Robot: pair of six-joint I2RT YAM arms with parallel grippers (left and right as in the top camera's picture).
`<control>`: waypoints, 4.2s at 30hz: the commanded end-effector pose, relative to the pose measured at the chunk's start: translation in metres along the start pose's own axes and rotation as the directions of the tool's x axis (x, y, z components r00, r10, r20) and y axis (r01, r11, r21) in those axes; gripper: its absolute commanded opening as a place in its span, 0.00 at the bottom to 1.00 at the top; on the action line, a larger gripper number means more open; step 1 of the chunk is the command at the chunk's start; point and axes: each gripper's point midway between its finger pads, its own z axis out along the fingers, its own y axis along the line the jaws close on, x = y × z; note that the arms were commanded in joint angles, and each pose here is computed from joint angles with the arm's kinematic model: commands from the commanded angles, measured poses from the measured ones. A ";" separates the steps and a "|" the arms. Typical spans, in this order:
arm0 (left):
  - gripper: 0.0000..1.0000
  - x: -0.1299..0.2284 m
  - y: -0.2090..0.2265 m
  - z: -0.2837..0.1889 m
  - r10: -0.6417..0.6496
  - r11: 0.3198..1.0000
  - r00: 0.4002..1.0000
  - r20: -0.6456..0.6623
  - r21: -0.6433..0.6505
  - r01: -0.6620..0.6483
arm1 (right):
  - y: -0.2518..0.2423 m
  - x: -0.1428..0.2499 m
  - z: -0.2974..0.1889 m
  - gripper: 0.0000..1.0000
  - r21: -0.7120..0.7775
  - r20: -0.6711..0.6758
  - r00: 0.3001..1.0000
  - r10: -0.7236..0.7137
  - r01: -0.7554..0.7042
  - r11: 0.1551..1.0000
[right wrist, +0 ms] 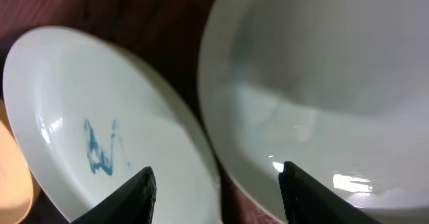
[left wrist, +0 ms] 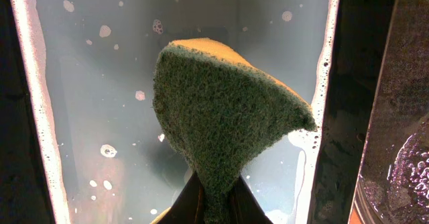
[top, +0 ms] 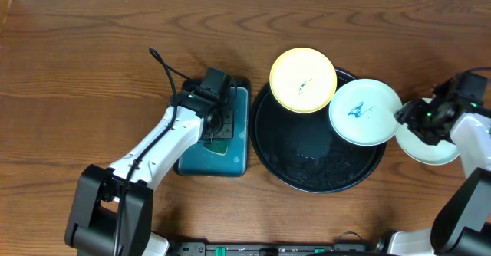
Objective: Clean dirty plates on tray and stack at the side
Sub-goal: 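Move the right gripper to the blue-marked mint plate's rim and grip it, then drag the blue-marked mint plate toward the near side of the black tray, then dip the sponge in the soapy water with the left gripper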
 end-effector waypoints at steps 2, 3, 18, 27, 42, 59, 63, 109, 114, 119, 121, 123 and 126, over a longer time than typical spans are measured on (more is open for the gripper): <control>0.08 0.002 0.002 0.002 -0.003 1.000 1.000 -0.007 -0.005 0.003 | 0.005 -0.002 0.003 0.54 0.031 0.009 0.998 -0.056 0.056 0.998; 0.08 0.002 0.003 0.002 -0.003 1.000 1.000 -0.007 -0.005 0.003 | 0.006 -0.002 0.004 0.53 0.032 0.009 0.998 -0.060 0.060 0.998; 0.08 0.002 0.003 0.002 -0.003 1.000 1.000 -0.007 -0.005 0.003 | -0.003 0.016 0.033 0.08 0.050 -0.097 0.994 -0.040 0.045 0.998; 0.08 0.002 0.003 0.002 -0.003 1.000 1.000 -0.006 -0.005 0.003 | 0.006 0.012 0.017 0.01 0.023 -0.066 0.997 -0.050 0.051 0.998; 0.09 0.002 0.003 0.002 -0.003 1.000 1.000 -0.006 -0.005 0.003 | 0.051 0.071 -0.024 0.01 -0.139 -0.213 0.962 -0.170 0.143 0.980; 0.08 0.002 0.002 0.002 -0.003 1.000 1.000 -0.006 -0.004 0.003 | 0.075 0.144 0.023 0.01 -0.106 -0.256 0.907 -0.333 0.316 0.943; 0.08 0.002 0.003 0.002 -0.003 1.000 1.000 -0.006 -0.005 0.003 | 0.076 0.151 0.031 0.01 -0.090 -0.243 0.916 -0.320 0.307 0.948; 0.17 -0.025 0.021 0.010 -0.030 0.998 0.992 0.123 -0.052 0.036 | 0.065 0.180 0.031 0.01 -0.057 -0.334 0.891 -0.307 0.306 0.950; 0.17 -0.011 0.027 0.026 -0.030 0.998 0.993 0.116 -0.055 0.037 | 0.065 0.181 0.030 0.01 -0.057 -0.335 0.891 -0.307 0.306 0.950; 0.39 0.001 0.032 0.037 -0.031 0.998 0.994 0.104 -0.060 0.037 | 0.065 0.180 0.030 0.01 -0.057 -0.334 0.891 -0.306 0.305 0.951; 0.43 0.001 0.032 0.038 -0.030 0.998 0.994 0.104 -0.060 0.037 | 0.065 0.181 0.030 0.01 -0.057 -0.335 0.891 -0.306 0.305 0.951; 0.43 -0.002 0.031 0.037 -0.030 0.998 0.993 0.115 -0.055 0.037 | 0.065 0.181 0.030 0.01 -0.056 -0.337 0.891 -0.306 0.305 0.951; 0.43 -0.007 0.029 0.034 -0.031 0.998 0.991 0.129 -0.049 0.037 | 0.065 0.181 0.030 0.01 -0.055 -0.338 0.890 -0.305 0.305 0.951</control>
